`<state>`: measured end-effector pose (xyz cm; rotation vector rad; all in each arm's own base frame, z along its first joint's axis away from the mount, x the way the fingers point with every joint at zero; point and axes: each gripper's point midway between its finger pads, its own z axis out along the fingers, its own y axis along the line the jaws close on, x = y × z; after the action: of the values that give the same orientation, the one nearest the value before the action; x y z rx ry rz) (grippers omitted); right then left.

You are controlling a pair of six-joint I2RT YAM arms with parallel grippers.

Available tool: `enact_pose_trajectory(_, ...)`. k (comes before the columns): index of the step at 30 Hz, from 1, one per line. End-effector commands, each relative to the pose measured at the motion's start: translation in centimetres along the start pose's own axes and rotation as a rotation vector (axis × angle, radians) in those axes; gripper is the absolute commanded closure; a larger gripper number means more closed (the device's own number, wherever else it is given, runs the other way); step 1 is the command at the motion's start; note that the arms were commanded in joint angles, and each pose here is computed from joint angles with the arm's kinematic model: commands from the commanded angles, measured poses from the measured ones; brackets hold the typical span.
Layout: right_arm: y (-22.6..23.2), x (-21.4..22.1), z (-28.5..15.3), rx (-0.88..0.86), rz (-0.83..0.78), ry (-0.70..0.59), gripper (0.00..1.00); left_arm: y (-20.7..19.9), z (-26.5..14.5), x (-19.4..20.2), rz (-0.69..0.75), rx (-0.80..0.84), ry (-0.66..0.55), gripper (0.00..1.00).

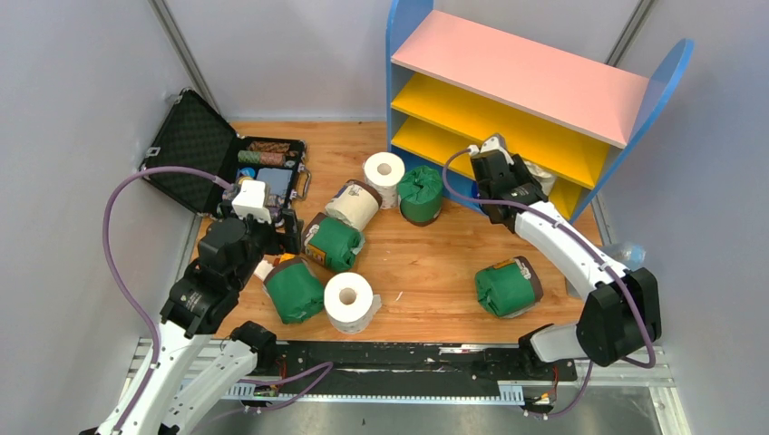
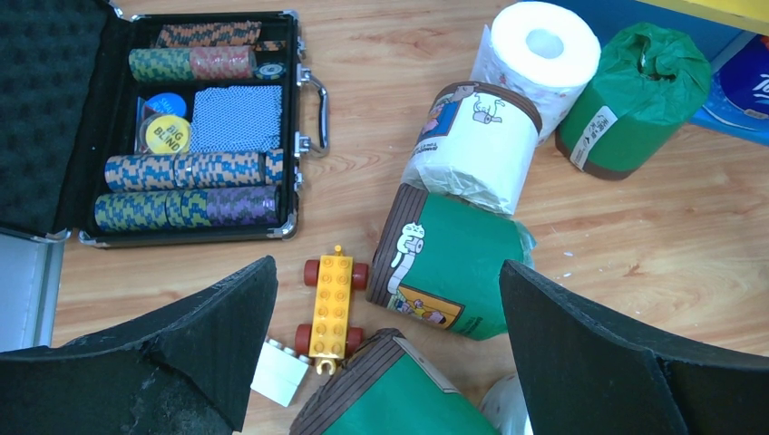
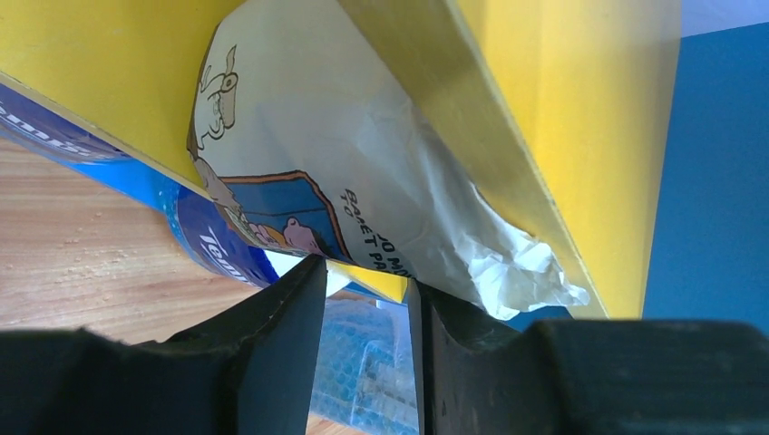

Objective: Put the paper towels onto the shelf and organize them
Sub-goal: Place the paper towel on the shelf.

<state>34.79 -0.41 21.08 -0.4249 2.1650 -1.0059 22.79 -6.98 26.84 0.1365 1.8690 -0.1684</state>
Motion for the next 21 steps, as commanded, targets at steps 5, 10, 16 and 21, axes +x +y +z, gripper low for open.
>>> enact_pose_trajectory(5, 0.6, -3.1, -3.6, -0.018, 0.021, -0.16, 0.62, 0.2, 0.0, -0.9, -0.029, -0.015, -0.04, 0.0)
enact_pose_trajectory(10, 1.2, -3.4, -3.6, -0.022, 0.011, -0.16, 0.63, 0.2, 0.1, -0.8, -0.028, -0.015, -0.037, 0.0)
enact_pose_trajectory(16, 0.4, -2.9, -1.6, 0.035, 0.019, -0.098, 0.67, 0.2, 0.1, -0.7, -0.027, -0.016, -0.034, 0.0)
enact_pose_trajectory(21, -1.3, -2.9, -0.1, 0.087, 0.057, -0.084, 0.68, 0.2, 0.1, -0.7, -0.027, -0.014, -0.036, 0.0)
